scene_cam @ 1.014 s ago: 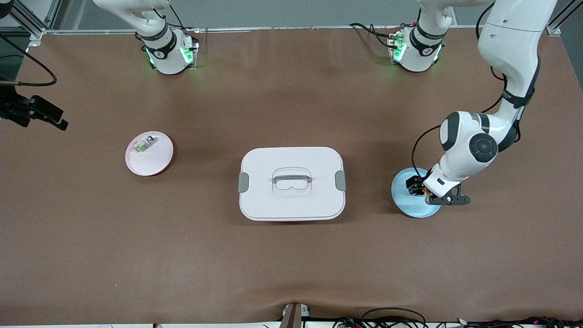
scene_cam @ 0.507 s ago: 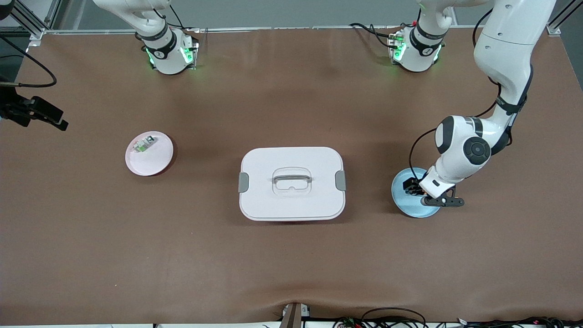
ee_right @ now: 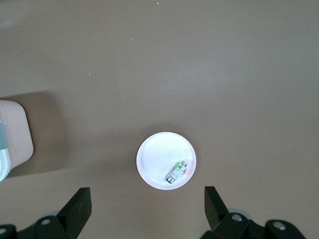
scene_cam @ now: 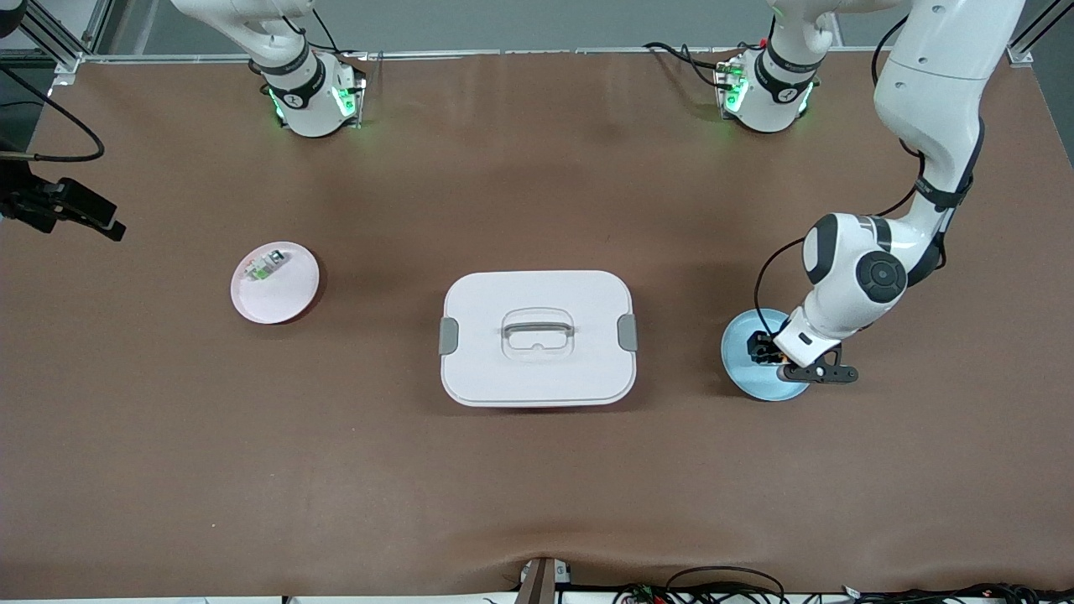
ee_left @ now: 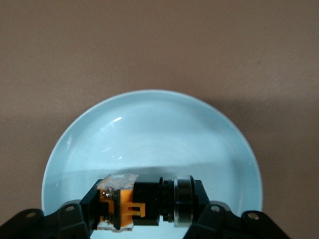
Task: Transfer orange switch to right arm and place
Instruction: 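Lower the left gripper and grasp the orange switch, then lift the switch with the left gripper while the right gripper reaches over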
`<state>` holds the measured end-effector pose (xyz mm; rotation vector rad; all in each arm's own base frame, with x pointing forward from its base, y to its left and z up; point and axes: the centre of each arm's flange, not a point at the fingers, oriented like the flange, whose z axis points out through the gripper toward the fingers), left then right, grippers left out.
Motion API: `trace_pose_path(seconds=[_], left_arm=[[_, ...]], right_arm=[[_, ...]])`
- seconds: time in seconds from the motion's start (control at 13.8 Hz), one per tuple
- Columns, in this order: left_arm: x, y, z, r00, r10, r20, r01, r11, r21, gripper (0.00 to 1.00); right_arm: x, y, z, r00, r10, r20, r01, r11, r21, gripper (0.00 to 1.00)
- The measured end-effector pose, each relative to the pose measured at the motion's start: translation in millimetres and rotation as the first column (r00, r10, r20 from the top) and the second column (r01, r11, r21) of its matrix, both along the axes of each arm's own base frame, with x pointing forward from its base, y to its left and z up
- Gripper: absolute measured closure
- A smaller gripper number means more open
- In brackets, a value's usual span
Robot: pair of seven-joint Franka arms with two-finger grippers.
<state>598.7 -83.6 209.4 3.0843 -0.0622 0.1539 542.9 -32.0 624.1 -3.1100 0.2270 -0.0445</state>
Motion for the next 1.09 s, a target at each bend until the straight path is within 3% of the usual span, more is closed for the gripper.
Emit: trace_pose_path(seconds=[0.36,0.65,0.87,1.09], left_arm=[[13.9,-59.7,104.8,0.989,0.149,-0.008,-0.149,0.988,-0.049,0.28],[23.8,-135.3,204.8,0.944,0.319,-0.082,-0.327,0.935,-0.139,0.28],[25.1,-176.3,252.3,0.885,0.435,-0.168,-0.465,0.849,-0.251,0.28],[22.2,-214.5,280.4,0.79,0.545,-0.281,-0.612,0.723,-0.32,0.28]], right_arm=[[-0.6,-3.8,-0.4,1.0,-0.019,-0.004,0.019,1.0,0.001,0.0],[-5.5,-13.7,-0.2,0.999,-0.041,-0.037,0.041,0.999,0.004,0.0],[-6.4,-12.0,5.3,0.999,-0.038,-0.033,0.038,0.999,0.005,0.0],[-6.3,-6.9,4.5,0.999,-0.033,-0.038,0.034,0.999,0.031,0.0]])
